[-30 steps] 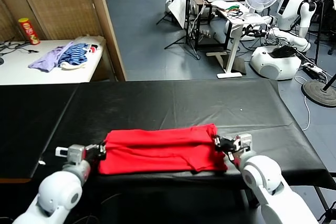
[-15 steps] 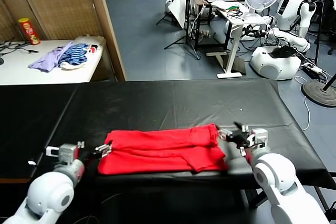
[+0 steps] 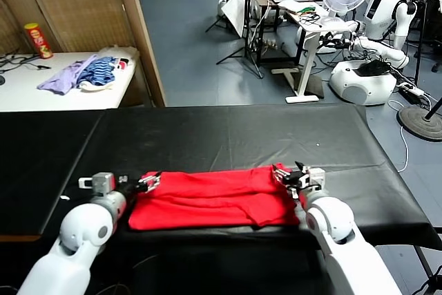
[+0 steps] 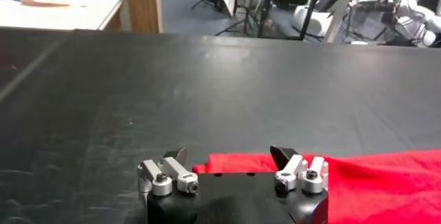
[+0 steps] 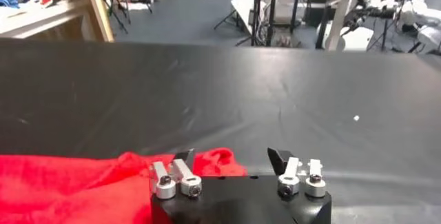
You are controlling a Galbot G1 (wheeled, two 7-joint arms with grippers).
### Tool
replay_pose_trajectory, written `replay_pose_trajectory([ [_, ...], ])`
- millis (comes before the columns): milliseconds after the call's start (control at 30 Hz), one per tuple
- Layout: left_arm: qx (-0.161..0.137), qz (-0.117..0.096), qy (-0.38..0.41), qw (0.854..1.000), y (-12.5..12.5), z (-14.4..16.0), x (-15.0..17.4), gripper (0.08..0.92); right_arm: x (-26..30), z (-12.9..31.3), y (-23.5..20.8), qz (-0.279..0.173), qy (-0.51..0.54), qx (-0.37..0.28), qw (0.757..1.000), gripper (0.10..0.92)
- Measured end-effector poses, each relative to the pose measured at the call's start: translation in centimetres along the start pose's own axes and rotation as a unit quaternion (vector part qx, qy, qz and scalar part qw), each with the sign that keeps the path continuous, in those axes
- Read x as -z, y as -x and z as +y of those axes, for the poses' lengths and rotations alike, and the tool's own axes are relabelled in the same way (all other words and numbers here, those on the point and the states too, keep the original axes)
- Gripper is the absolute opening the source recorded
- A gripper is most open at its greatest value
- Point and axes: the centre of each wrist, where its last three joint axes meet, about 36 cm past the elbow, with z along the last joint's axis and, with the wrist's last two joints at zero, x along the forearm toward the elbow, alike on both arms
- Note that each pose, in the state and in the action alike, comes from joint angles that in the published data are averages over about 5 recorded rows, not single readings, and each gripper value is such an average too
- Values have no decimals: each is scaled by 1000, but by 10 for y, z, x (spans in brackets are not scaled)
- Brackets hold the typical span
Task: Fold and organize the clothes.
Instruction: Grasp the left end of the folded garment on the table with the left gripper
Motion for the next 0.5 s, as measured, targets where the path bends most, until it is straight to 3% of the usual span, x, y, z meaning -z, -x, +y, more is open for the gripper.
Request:
replay_pose_trajectory([
  [167, 7, 10, -16, 1000, 10, 5, -9, 476, -10, 9, 5, -10, 3, -9, 1000, 374],
  [300, 24, -5, -9, 1000, 13, 5, -18, 244, -22, 19, 8, -32, 6, -34, 999, 181],
  [400, 48, -32, 12, 998, 16, 2, -27, 143, -30, 28, 10, -52, 5, -56, 997, 140],
  [500, 80, -60, 40, 994, 19, -2, -36, 139, -33, 32, 10, -64, 9, -59, 996, 142],
])
